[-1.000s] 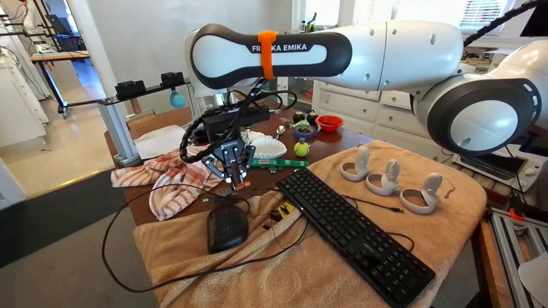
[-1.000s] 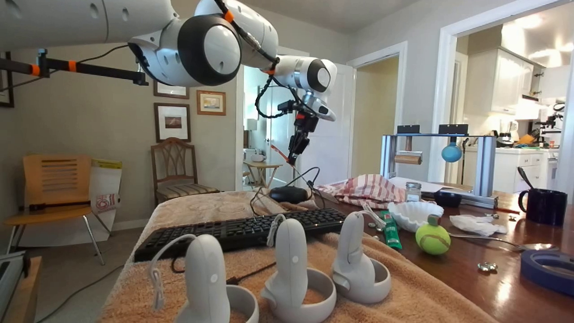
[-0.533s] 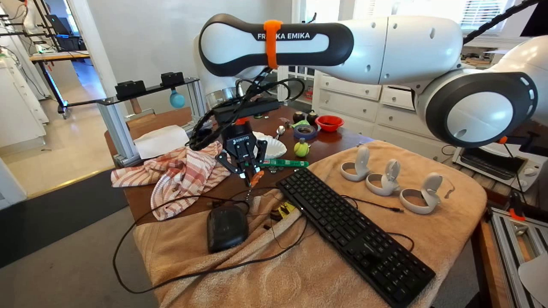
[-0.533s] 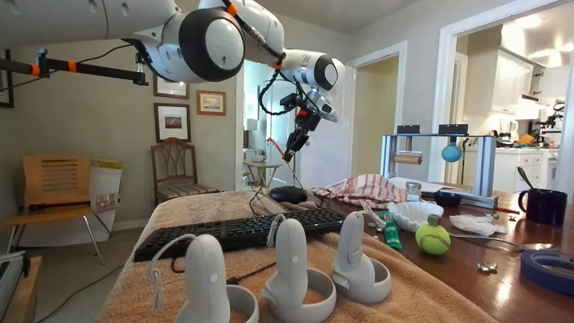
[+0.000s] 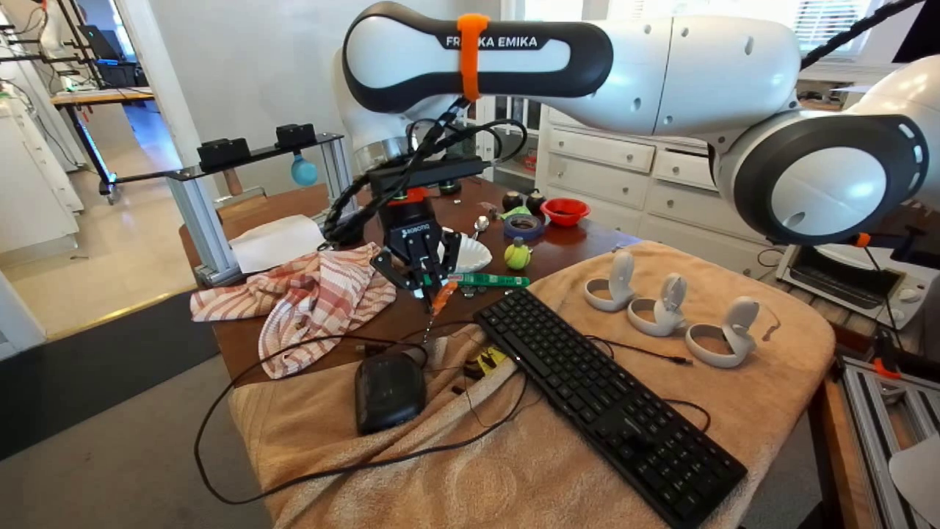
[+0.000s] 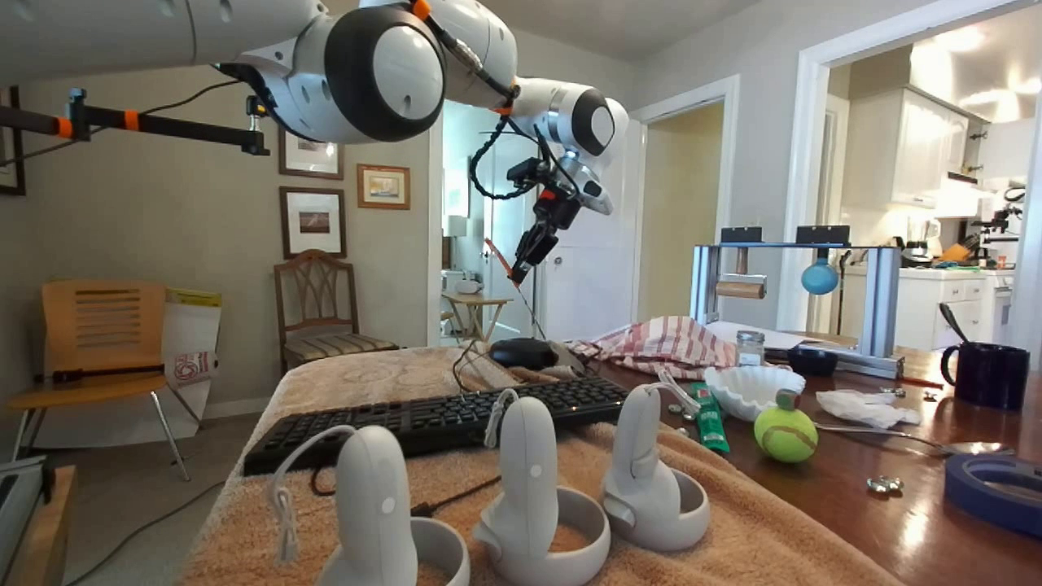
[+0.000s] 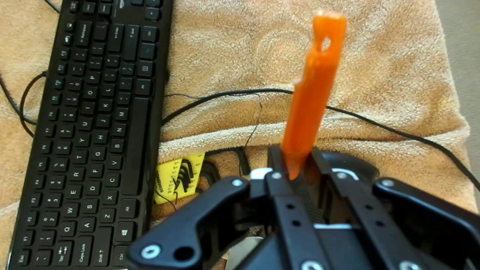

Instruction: Put the spatula on top of the keyboard.

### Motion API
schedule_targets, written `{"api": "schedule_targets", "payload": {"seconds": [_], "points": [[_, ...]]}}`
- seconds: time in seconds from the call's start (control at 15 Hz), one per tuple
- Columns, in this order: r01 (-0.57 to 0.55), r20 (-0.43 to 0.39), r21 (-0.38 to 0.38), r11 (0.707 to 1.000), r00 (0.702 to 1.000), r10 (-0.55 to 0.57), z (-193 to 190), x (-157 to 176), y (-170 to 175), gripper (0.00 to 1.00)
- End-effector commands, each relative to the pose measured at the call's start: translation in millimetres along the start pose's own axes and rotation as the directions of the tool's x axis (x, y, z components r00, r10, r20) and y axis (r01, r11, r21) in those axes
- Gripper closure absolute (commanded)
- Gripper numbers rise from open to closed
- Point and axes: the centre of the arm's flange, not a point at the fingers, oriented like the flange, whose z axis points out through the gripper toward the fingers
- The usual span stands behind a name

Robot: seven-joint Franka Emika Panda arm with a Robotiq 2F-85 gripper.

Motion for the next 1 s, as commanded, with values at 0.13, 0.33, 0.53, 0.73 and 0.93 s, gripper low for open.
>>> {"api": "schedule_targets", "payload": {"seconds": [0.13, 0.33, 0.53, 0.73, 0.93], "points": [[-0.045, 0.020, -0.022, 0.999, 0.999, 0.046, -1, -61, -6, 0.95], [-0.168, -0.027, -0.080, 0.983, 0.986, 0.166, 0, -81, -20, 0.95], [-0.324, -0.082, -0.107, 0.940, 0.945, 0.316, 2, -94, -21, 0.95], [-0.468, -0.130, -0.092, 0.879, 0.881, 0.456, -2, -97, -8, 0.95], [-0.603, -0.157, -0.041, 0.797, 0.791, 0.591, -15, -96, 15, 0.95]]}}
